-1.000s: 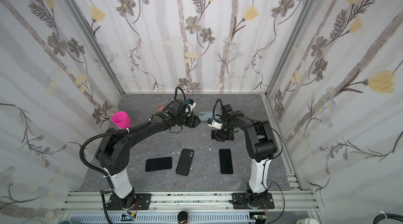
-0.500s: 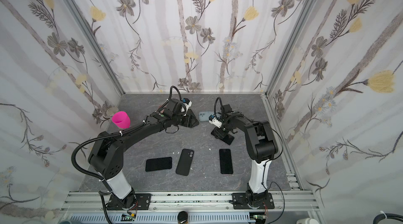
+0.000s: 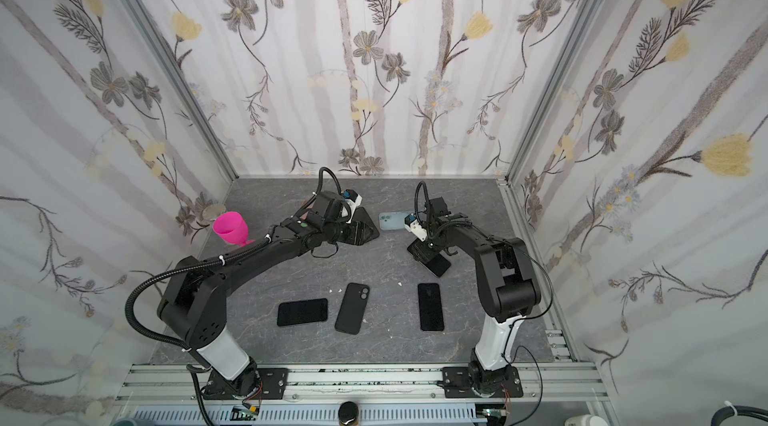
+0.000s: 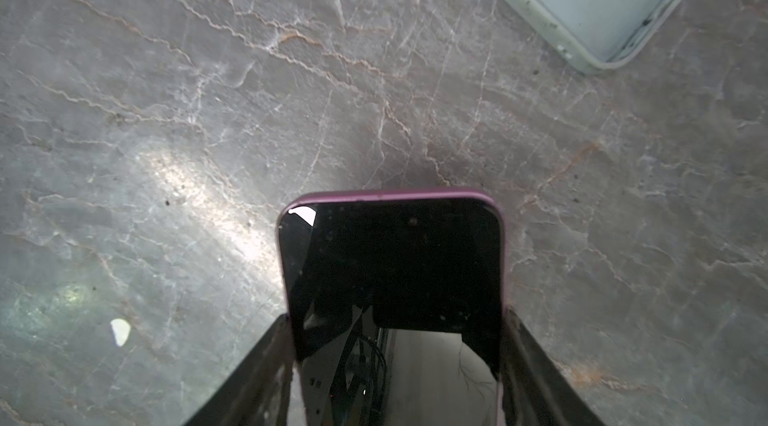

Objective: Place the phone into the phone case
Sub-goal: 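Lift the purple-edged phone with the right gripper while the left gripper grips its edge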

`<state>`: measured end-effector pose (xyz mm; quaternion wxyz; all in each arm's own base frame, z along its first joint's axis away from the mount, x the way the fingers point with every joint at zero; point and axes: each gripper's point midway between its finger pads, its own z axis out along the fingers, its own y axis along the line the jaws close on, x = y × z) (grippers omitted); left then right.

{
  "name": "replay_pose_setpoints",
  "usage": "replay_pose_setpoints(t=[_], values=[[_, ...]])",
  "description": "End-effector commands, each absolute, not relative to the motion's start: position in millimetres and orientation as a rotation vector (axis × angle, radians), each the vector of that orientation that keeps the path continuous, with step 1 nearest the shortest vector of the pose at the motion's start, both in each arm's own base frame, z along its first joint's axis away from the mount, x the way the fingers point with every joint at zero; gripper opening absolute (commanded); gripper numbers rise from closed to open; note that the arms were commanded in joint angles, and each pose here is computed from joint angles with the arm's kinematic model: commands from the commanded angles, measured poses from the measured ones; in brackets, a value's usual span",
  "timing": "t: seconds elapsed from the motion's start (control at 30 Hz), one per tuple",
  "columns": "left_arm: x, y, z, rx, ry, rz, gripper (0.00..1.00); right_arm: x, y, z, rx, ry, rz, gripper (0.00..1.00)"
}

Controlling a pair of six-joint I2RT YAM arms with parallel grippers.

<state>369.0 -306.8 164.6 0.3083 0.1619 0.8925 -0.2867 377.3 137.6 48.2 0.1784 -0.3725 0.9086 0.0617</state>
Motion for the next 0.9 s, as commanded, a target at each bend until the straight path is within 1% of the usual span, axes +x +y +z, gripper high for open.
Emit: replay_pose_setpoints(t=[0.0,0.13,0.3,0.47,0.63,0.73,0.87], values=[[370.0,-313.0,176.0,0.404,2.324,-0.819,0.62,380.9,138.9,60.4,-1.028,2.533,0.17,0.36],[368.7,-318.7,181.5,0.406,2.321,-0.862,0.62,380.5,141.6,75.4,-1.015,2.498,0.183,0.36],[364.0,-330.0,188.7,0.421,2.322,-0.943,0.62,381.5,148.7,106.2,-0.998,2.419,0.198,0.35],[357.6,-343.3,187.8,0.424,2.33,-1.058,0.62,378.0,165.4,150.2,-1.016,2.284,0.239,0.35],[348.7,-359.0,203.9,0.445,2.286,-1.211,0.62,365.9,189.1,182.7,-1.098,2.144,0.261,0.35],[344.3,-365.1,214.5,0.476,2.242,-1.272,0.62,360.3,200.2,192.4,-1.129,2.099,0.281,0.35],[338.8,-367.7,210.2,0.482,2.246,-1.324,0.61,349.6,213.9,192.6,-1.208,2.055,0.293,0.35]])
